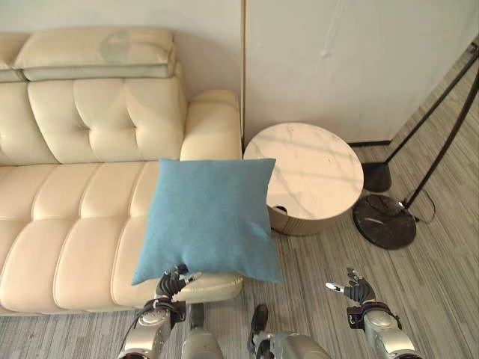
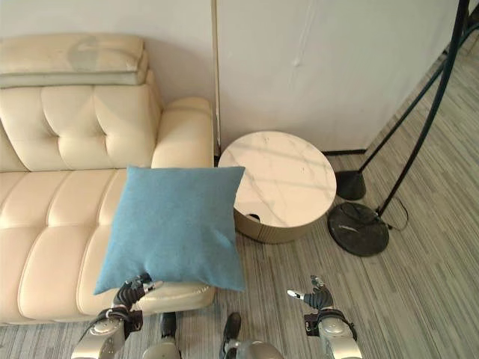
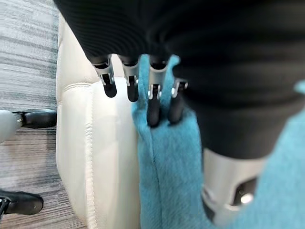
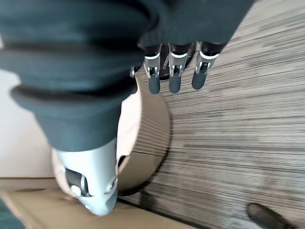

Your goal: Pick up all the scattered cushions and arrange them neatly on the sofa.

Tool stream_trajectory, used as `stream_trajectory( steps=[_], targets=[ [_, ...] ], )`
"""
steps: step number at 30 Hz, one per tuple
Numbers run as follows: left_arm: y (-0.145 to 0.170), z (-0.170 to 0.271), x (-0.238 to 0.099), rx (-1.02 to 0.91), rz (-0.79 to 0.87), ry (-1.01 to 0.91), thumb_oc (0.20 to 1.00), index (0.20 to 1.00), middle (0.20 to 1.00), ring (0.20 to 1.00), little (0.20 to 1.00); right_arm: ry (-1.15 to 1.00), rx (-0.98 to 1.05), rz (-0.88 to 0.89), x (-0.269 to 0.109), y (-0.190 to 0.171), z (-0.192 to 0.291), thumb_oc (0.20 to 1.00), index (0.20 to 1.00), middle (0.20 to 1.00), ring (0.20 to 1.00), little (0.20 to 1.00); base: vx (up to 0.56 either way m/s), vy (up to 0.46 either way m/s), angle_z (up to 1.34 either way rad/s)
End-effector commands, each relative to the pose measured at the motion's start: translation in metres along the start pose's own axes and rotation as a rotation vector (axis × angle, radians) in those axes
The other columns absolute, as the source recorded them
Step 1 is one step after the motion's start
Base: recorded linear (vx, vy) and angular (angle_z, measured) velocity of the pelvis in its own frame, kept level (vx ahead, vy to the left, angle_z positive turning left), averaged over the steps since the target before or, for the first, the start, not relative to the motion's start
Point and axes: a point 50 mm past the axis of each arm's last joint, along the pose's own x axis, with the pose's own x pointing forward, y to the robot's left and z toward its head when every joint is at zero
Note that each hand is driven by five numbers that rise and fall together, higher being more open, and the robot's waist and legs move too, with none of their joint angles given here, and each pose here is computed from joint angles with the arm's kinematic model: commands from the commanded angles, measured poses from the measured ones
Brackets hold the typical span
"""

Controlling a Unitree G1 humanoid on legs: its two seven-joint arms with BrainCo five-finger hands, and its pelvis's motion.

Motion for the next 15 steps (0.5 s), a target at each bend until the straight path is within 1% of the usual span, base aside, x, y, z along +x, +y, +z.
stream_trajectory(
  steps=[1,9,15],
  targets=[
    [0.018,0.009,-0.002,0.030,0.033,-0.062,1.000,1.000,1.000,1.000,1.000,-0.024,-0.026,0.004,-0.004,-0.003,-0.002,1.000,1.000,1.000,1.000,1.000,0.14,0.307,-0.05],
    [0.032,0.013,-0.002,0.049,0.079,-0.073,1.000,1.000,1.000,1.000,1.000,0.001,-0.014,0.042,-0.007,0.012,-0.008,1.000,1.000,1.000,1.000,1.000,0.04,0.219,0.01],
    [0.042,0.019,-0.004,0.042,0.115,-0.103,1.000,1.000,1.000,1.000,1.000,0.017,-0.010,0.027,-0.006,0.009,-0.010,1.000,1.000,1.000,1.000,1.000,0.08,0.051,-0.24]
  ],
)
